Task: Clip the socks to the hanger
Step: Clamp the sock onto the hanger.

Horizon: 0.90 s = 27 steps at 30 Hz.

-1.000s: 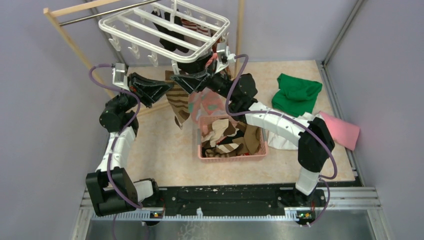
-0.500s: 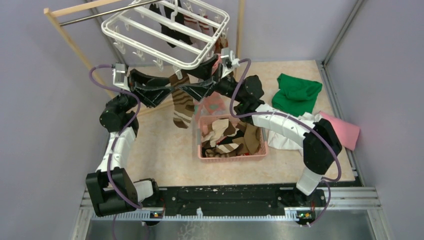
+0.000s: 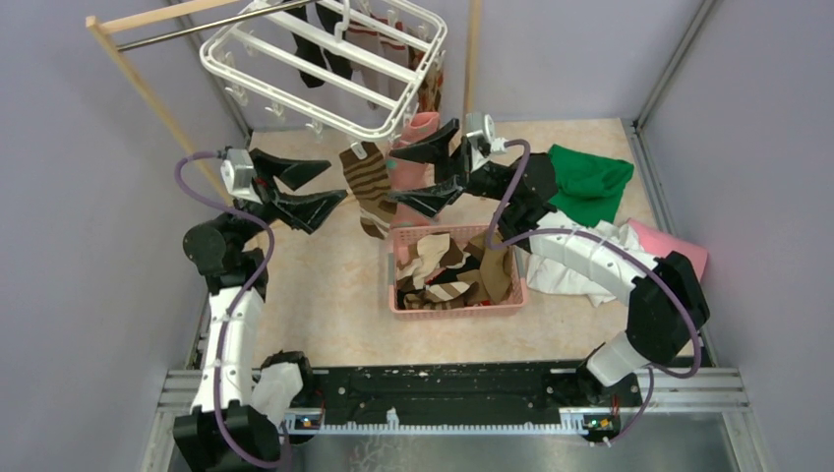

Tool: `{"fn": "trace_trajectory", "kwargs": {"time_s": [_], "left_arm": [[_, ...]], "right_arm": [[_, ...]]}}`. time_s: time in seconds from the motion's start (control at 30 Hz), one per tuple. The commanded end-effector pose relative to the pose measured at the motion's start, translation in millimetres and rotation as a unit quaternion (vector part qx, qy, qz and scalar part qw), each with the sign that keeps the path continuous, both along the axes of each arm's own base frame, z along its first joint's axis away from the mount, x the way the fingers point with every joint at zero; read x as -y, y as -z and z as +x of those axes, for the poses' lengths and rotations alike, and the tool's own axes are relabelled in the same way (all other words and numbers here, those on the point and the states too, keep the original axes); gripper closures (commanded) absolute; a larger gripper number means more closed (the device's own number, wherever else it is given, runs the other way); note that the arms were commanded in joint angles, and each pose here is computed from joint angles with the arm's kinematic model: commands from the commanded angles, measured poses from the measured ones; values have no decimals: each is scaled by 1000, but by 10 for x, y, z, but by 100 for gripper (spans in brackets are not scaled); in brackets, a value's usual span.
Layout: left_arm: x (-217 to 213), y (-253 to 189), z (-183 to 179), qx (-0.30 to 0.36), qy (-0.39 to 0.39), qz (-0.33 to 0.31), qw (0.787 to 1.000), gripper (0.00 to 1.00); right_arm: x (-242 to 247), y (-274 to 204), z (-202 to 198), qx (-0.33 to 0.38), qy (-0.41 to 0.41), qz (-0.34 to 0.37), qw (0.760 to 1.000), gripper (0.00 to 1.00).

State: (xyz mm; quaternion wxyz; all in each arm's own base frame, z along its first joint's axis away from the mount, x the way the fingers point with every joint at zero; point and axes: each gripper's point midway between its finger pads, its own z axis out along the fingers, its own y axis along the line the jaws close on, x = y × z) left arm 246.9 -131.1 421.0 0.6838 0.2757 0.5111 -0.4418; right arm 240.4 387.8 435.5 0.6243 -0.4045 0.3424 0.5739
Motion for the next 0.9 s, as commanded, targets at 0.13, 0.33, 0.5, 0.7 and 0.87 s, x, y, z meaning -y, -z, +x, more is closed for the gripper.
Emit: {"fn": "trace_trajectory", "kwargs": {"time_s": [0.13,0.33,0.5,0.7,0.87], "left_arm": [[-129,413,31,37,-99,64,992,22],[-199,725,157,46,-152,58,986,23],[-113,760,371,65,-162,53,983,23],[341,802,539,66,-83,55,993,27],[554,821,542,55,-37,46,997,55]], "right_arm": [[365,195,-104,33,-11,-64,997,25],[583,550,51,6,30,-132,991,24],[725,722,170,-12,55,-163,985,24],[908,875,297,-40,84,-177,980,24],[1054,954,300,-42,105,-191,975,23]]}}
